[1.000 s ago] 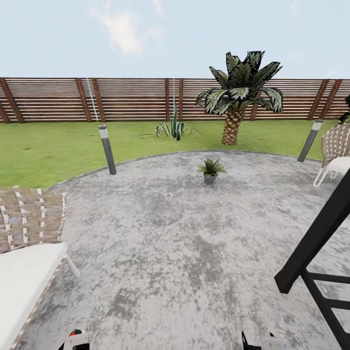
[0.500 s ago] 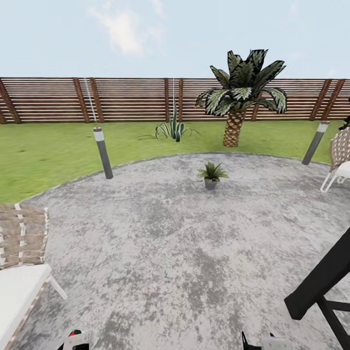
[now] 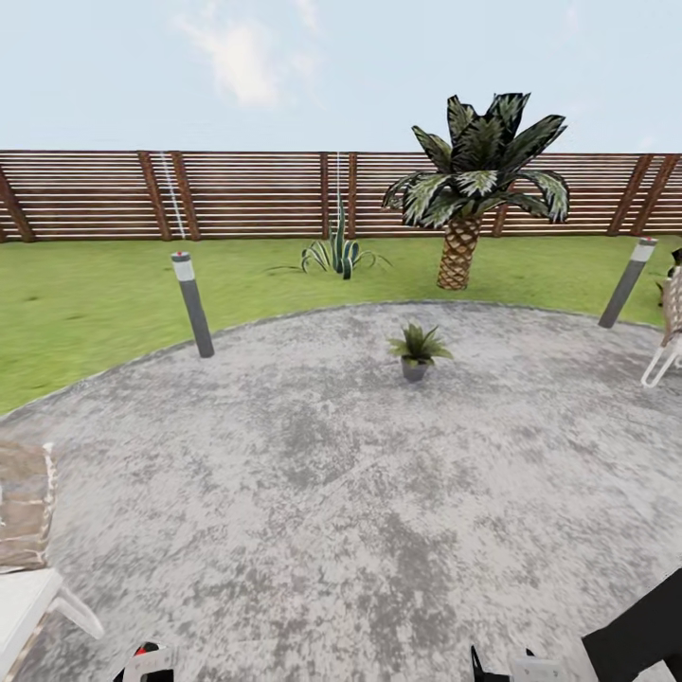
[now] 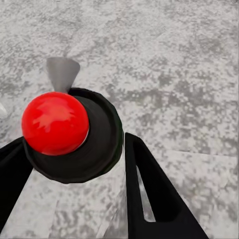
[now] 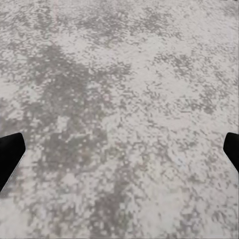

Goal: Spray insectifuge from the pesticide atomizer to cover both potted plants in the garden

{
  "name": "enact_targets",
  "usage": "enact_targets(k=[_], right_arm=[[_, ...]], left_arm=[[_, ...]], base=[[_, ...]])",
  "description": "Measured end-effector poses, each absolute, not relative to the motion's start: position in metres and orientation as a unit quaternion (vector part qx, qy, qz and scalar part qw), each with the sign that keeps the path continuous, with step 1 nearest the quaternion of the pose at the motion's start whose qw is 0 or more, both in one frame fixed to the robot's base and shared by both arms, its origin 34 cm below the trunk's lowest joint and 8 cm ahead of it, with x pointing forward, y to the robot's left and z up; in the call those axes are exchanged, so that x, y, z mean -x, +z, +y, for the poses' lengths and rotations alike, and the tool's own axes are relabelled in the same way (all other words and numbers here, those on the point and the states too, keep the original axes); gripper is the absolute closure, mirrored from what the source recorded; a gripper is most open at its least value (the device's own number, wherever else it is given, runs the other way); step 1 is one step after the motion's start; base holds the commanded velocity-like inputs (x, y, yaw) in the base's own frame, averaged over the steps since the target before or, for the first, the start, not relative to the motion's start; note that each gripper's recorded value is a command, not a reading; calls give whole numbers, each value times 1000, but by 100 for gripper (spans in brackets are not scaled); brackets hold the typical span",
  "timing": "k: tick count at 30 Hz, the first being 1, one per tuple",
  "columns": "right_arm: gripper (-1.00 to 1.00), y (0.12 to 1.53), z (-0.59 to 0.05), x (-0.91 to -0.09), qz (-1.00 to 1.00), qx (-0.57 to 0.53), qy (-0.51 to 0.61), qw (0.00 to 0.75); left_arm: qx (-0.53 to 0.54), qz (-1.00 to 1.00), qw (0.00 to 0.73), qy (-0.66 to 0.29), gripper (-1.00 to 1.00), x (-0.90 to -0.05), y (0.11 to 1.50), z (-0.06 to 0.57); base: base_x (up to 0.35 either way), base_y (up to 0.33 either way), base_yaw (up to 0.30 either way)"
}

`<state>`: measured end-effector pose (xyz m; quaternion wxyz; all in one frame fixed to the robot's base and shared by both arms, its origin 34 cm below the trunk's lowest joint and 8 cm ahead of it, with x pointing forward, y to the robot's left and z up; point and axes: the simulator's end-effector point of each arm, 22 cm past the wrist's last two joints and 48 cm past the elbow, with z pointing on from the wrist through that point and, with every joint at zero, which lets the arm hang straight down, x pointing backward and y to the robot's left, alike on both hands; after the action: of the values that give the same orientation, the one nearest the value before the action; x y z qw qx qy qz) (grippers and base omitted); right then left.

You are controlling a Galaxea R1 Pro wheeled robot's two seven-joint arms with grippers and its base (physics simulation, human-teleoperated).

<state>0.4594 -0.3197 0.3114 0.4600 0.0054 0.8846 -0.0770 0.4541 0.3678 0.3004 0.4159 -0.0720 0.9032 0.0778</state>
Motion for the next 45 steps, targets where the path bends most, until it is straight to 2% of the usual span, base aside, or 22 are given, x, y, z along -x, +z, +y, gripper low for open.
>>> enact_targets(k=[22,38,45], right_arm=[[-100,311,-319,-459,885,-6,-77,460],[-100,311,-319,-459,885,-6,-77,460],[-100,311,-319,-459,885,-6,-77,459]], left_arm=[[72,907,408,77,100,-448,296,366],[72,907,408,77,100,-447,295,366],[72,907,408,77,100,-447,295,366]], base=[[339,43,-9],[321,148,-257],[293,195,-50]])
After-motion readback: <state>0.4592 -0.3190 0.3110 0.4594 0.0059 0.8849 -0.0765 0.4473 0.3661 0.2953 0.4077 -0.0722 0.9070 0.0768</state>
